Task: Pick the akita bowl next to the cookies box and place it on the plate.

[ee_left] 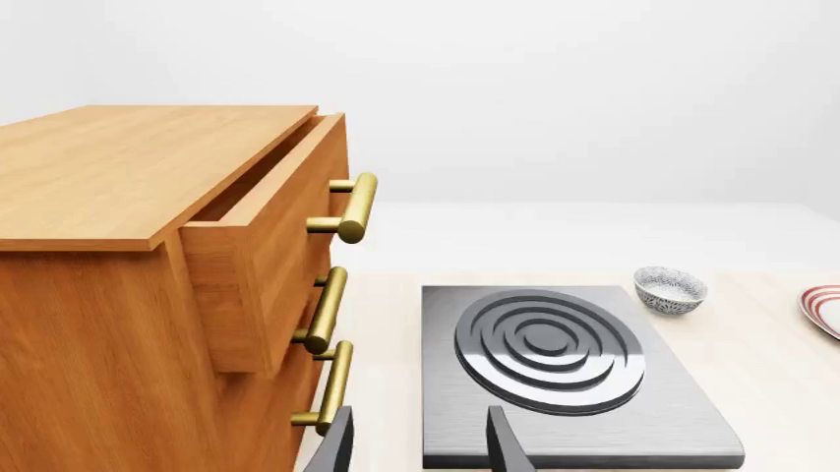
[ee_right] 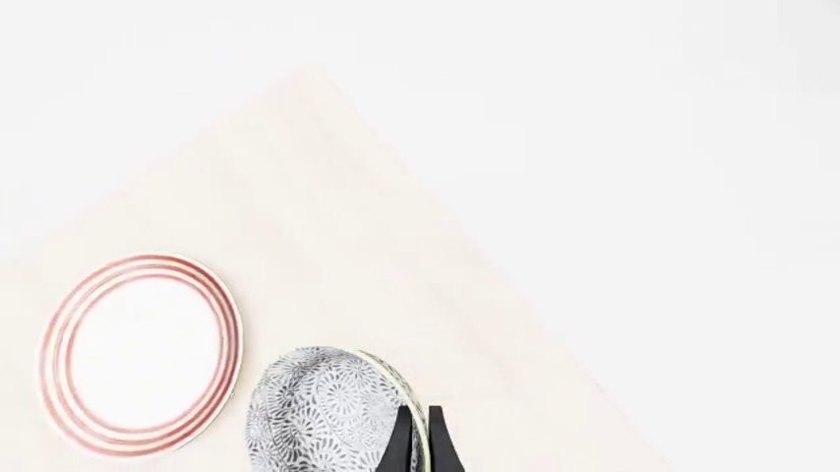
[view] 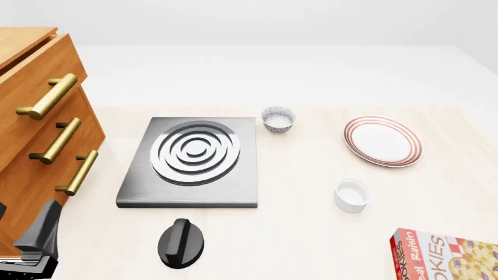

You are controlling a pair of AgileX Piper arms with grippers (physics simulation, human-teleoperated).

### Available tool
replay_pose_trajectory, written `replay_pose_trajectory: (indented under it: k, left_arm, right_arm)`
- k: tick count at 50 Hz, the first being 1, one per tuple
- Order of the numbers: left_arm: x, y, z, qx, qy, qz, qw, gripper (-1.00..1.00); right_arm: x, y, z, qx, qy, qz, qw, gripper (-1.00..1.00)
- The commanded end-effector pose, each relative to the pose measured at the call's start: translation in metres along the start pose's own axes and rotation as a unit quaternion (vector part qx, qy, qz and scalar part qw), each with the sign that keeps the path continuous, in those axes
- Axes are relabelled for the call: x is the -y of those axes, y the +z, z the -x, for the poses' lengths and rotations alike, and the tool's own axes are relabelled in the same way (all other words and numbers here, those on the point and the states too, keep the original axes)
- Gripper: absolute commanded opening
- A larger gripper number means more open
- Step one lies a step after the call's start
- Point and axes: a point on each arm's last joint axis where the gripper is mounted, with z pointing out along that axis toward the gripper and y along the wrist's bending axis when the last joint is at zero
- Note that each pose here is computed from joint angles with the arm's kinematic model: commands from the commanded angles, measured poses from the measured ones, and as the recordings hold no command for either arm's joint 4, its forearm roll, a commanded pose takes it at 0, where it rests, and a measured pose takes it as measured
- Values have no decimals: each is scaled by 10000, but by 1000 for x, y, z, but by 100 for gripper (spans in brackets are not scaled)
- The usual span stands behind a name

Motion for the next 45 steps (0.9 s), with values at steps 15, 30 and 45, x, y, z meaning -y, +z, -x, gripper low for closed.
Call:
replay_pose_trajectory:
  k: [15,30,45]
  left_arm:
    - [0,0,0,1,0,0,10000,100]
    - [0,0,0,0,0,0,10000,100]
    - [0,0,0,-1,1,0,10000,100]
  right_arm:
    - [-48,-11,-11,12,493,510,9975,-100]
    - [-74,6,-26,-158,616,740,9952,-100]
    - [-108,26,-55,-328,545,1048,9925,-100]
